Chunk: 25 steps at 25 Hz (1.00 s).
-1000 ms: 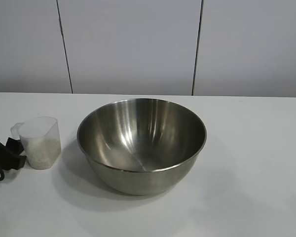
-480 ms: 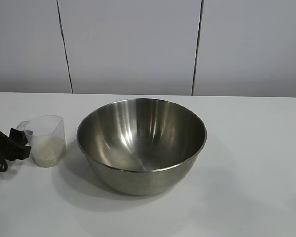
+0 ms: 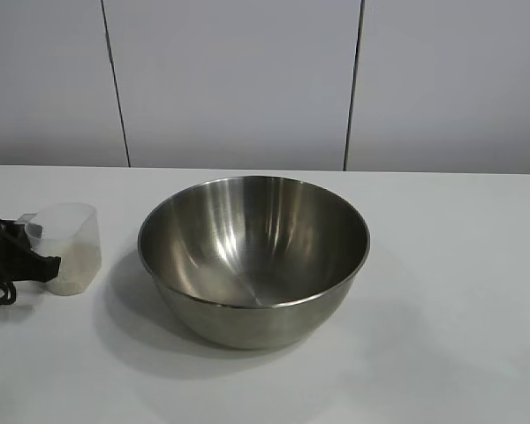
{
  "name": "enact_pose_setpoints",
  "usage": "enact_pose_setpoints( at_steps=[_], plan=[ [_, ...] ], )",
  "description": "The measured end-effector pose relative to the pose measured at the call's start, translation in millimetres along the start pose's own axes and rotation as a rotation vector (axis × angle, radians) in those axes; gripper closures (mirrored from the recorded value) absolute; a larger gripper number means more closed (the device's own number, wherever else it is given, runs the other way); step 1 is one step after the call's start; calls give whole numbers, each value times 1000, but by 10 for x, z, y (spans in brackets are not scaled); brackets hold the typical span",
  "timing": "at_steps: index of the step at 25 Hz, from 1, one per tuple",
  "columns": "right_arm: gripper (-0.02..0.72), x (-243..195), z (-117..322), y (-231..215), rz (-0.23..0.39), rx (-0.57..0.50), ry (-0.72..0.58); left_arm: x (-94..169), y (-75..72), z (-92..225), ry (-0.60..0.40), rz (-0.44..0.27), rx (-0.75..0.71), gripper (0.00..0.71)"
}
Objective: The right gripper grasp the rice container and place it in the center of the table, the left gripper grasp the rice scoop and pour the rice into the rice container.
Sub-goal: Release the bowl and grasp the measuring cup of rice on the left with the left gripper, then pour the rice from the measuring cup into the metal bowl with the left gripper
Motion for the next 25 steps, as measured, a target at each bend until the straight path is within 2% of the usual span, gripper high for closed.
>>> enact_pose_setpoints(
  at_steps=[8,12,14,18,22,25],
  plan=[
    [126,0,2,0,0,0,1,86,28,-405,-118,8,-33,701],
    [126,0,2,0,0,0,1,133,17,-853,-245,47,-98,701],
    [126,0,2,0,0,0,1,145,-53,-1103,-272,82,-151,701],
    [126,0,2,0,0,0,1,140,-354,-1513,-257,161,-383,701],
    [126,0,2,0,0,0,1,121,-814,-1745,-260,238,-767,701],
    [126,0,2,0,0,0,1,161,-1167,-1841,-312,289,-1053,701]
  ],
)
Point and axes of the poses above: a point on each arm's last joint axis where the gripper is mounted, x pointing back along that axis away from the gripper, y along the wrist's bending axis when the last joint is at zero, z = x × y, the point moved 4 cm from there along -x, pointing out along that axis toward the gripper, and after that the axes turned 3 degrees about x, right-handed, at the moved point
